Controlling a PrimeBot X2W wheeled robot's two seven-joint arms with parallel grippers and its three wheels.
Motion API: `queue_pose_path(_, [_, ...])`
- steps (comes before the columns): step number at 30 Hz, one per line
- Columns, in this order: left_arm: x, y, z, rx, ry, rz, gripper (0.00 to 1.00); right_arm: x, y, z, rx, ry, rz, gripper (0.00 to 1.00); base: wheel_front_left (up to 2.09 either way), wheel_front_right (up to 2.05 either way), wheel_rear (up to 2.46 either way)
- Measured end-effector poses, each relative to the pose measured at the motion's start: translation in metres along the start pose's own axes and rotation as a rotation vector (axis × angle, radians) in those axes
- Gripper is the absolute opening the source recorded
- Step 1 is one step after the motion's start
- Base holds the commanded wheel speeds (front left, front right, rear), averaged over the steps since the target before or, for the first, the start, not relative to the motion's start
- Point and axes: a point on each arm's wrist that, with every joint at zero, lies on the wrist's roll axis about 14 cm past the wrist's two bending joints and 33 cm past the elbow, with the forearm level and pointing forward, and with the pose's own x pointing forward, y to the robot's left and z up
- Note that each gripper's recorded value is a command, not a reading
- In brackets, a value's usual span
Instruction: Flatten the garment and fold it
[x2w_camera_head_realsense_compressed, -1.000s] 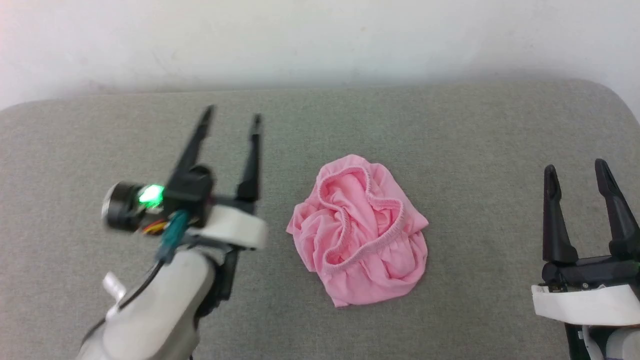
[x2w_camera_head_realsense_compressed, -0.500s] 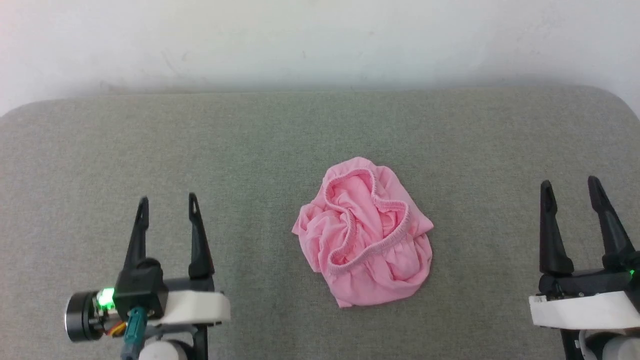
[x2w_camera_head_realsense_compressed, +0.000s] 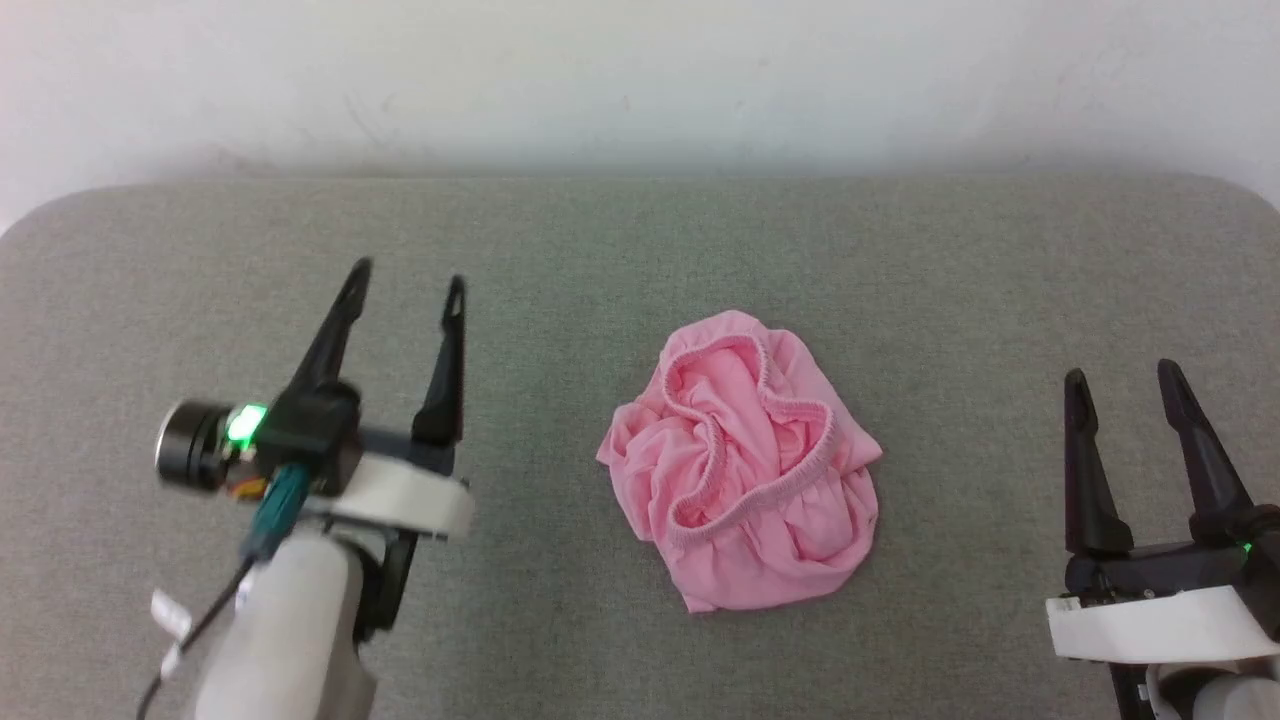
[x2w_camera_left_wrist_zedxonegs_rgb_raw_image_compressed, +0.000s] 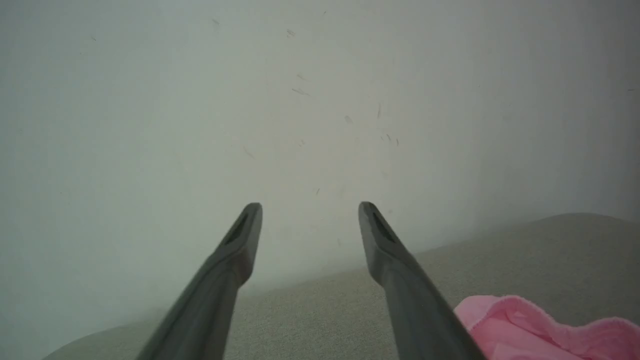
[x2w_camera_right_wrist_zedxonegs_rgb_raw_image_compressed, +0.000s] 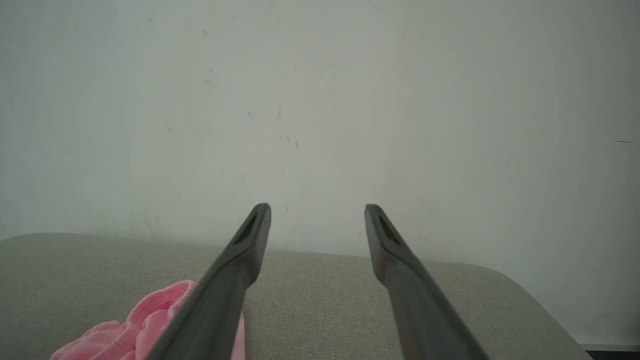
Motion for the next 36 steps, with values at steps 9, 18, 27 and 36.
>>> queue_pose_path(9, [0.065, -0.055, -0.058, 0.136, 0.305, -0.321, 1.00, 0.000, -0.012, -0.002, -0.012, 0.005, -0.034, 1.00, 0.00, 0.00, 0.00])
queue_pose_path(18, [0.041, -0.134, -0.134, 0.179, 0.822, -0.653, 1.00, 0.001, -0.028, -0.006, -0.024, 0.018, -0.082, 1.00, 0.00, 0.00, 0.00])
queue_pose_path(27, [0.022, -0.142, -0.182, 0.310, 1.135, -0.818, 1.00, 0.009, -0.044, -0.021, -0.034, 0.050, -0.122, 1.00, 0.00, 0.00, 0.00])
queue_pose_path(36, [0.012, -0.153, -0.208, 0.395, 1.236, -0.925, 0.00, 0.006, -0.059, -0.040, -0.046, 0.105, -0.164, 1.00, 0.00, 0.00, 0.00])
